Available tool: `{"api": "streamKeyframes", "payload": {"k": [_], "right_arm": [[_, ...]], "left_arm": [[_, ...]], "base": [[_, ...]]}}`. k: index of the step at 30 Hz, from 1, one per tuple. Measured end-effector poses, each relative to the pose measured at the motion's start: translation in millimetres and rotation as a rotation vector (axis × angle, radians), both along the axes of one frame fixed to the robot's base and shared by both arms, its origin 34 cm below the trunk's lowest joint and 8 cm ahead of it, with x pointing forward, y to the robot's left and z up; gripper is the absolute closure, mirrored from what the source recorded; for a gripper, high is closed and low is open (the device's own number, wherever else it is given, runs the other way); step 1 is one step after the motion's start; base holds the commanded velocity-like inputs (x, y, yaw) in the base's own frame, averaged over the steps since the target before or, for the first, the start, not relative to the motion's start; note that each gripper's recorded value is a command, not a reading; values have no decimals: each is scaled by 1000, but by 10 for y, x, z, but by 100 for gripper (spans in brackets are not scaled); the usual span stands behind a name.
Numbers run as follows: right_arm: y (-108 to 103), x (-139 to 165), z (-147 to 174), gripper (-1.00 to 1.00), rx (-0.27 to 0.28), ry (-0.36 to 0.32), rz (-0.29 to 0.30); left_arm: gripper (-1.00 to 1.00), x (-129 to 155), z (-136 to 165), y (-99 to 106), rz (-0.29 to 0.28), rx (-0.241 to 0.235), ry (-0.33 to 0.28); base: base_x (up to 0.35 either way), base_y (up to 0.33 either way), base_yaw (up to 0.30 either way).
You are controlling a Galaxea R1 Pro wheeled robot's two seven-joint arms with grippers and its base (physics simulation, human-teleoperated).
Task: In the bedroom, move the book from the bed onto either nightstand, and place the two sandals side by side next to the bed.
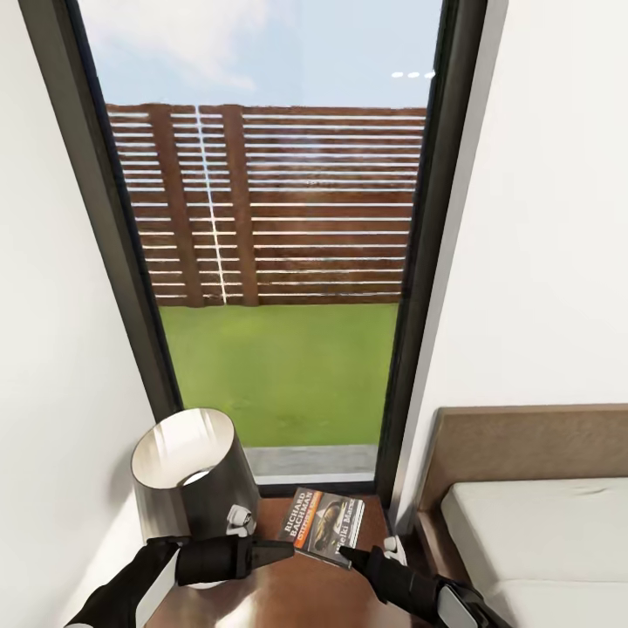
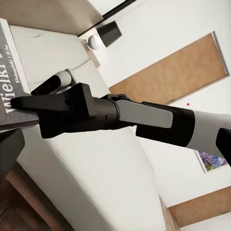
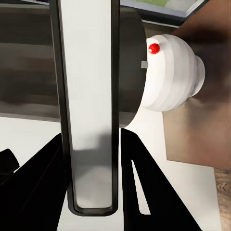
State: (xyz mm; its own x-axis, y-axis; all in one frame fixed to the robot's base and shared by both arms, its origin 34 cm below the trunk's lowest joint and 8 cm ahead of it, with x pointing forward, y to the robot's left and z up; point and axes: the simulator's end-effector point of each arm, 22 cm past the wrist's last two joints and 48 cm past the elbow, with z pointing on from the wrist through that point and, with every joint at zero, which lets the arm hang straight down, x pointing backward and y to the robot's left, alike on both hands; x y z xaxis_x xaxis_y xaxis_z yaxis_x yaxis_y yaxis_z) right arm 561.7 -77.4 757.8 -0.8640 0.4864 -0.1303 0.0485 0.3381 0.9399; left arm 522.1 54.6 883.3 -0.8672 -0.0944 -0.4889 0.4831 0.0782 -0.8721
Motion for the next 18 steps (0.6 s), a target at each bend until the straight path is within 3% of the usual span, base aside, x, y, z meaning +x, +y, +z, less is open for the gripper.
{"api": "streamKeyframes", "payload": {"k": [14, 18], "right_arm": [[-8, 18, -202, 100, -4, 2, -2], [-58, 11, -371, 100, -53, 25, -6]], "left_arm": [[-100, 17, -192, 1, 1, 0, -1], [-100, 23, -247, 1, 0, 0, -1]], "base": [[0, 0, 0], [0, 0, 0]]}}
